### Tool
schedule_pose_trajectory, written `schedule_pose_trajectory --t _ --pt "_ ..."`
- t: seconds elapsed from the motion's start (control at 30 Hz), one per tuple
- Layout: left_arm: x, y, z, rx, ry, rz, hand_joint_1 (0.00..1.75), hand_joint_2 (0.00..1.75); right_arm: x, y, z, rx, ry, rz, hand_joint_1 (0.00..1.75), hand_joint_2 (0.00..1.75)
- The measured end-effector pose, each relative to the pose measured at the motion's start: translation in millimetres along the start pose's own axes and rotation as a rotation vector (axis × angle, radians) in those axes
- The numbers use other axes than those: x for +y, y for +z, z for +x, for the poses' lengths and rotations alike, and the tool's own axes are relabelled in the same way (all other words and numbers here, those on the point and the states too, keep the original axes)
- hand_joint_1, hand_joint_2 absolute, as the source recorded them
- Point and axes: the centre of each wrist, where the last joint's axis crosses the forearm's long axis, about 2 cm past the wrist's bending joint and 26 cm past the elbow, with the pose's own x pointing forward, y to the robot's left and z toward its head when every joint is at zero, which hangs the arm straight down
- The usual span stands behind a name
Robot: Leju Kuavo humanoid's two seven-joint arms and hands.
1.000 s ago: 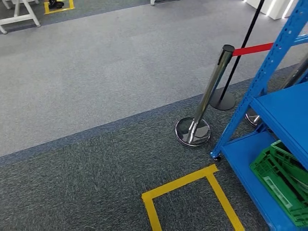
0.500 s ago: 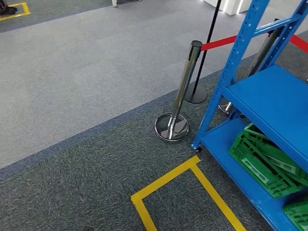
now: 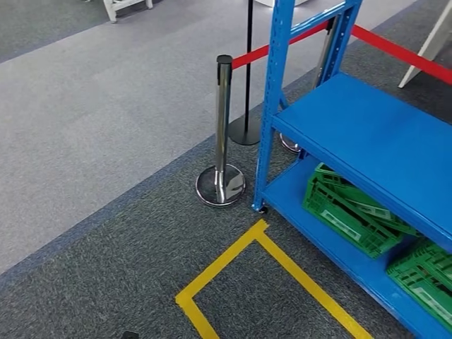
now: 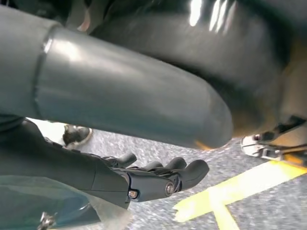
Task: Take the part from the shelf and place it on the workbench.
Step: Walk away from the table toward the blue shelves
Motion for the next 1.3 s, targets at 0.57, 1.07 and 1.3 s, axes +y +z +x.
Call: schedule_pose_trajectory --t 0.57,1.07,1.3 --pt "-5.8 2.0 2.3 0.009 0.059 0.026 0.0 0.0 -0.5 -0.1 -3.5 0.059 -0.043 -0.018 0.0 0.0" --pt "-10.7 3.5 5.5 0.012 0.06 0.056 0.0 0.0 -2.5 -0.2 -4.5 0.059 -0.052 -0.019 0.0 0.0" --pt "-10.9 2.9 7.1 0.01 0.063 0.056 0.0 0.0 -2.2 -0.2 -4.7 0.06 -0.056 -0.018 0.0 0.0"
